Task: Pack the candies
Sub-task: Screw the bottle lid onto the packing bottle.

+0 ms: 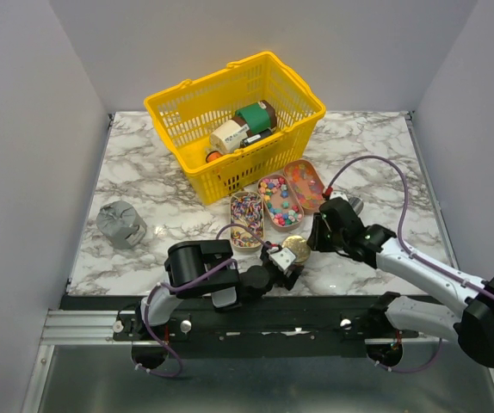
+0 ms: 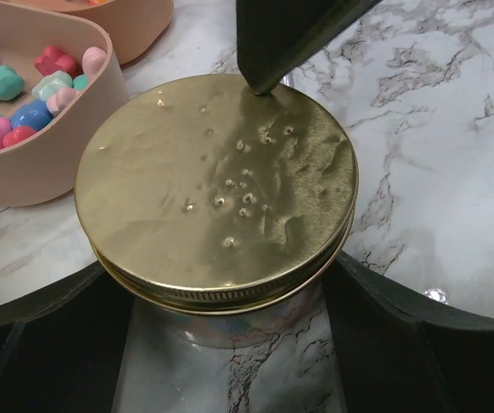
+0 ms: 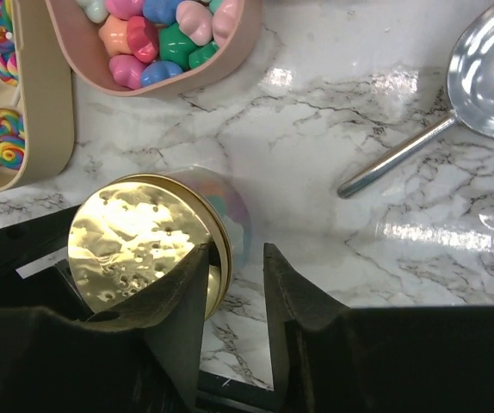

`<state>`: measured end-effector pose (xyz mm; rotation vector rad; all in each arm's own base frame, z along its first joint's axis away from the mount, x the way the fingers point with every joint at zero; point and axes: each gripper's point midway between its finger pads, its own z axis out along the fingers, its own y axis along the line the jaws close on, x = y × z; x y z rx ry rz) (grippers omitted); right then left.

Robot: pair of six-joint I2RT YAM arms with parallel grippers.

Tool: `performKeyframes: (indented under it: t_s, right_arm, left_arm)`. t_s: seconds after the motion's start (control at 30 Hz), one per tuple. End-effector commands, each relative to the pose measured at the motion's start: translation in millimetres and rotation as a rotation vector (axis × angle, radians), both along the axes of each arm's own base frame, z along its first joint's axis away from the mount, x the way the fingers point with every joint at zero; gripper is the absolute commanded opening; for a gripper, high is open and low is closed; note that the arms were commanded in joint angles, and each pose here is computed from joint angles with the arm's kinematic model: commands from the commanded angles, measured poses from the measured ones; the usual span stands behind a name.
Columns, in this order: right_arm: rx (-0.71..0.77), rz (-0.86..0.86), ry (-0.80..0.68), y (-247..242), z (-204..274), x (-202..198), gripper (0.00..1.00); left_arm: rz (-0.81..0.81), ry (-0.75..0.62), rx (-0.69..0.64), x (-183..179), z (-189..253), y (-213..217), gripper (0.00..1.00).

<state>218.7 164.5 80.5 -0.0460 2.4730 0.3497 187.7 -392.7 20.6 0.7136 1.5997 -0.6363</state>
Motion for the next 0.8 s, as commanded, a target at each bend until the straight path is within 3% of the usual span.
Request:
performKeyframes:
  t_s: [0.0,0.37,0.63,0.77]
  right_arm:
    - [0.025,0.024,-0.040,10,1,14,0.33]
    - [0.105,0.071,0.078,18,-32,-17,0.29]
    - [0.184,0.093,0.148,15,-42,-51,0.17]
    - [0.191,0.142,0.210,13,-44,-70,0.15]
  left_arm:
    - [-0.028,-0.037,-0.160,-2,27,-6,0.67]
    - [-0.002,-0.017,-0.134,2,20,-8,0.67]
    - [0.030,0.003,-0.111,9,15,-7,0.67]
    - [0.031,0.011,-0.102,10,16,-9,0.68]
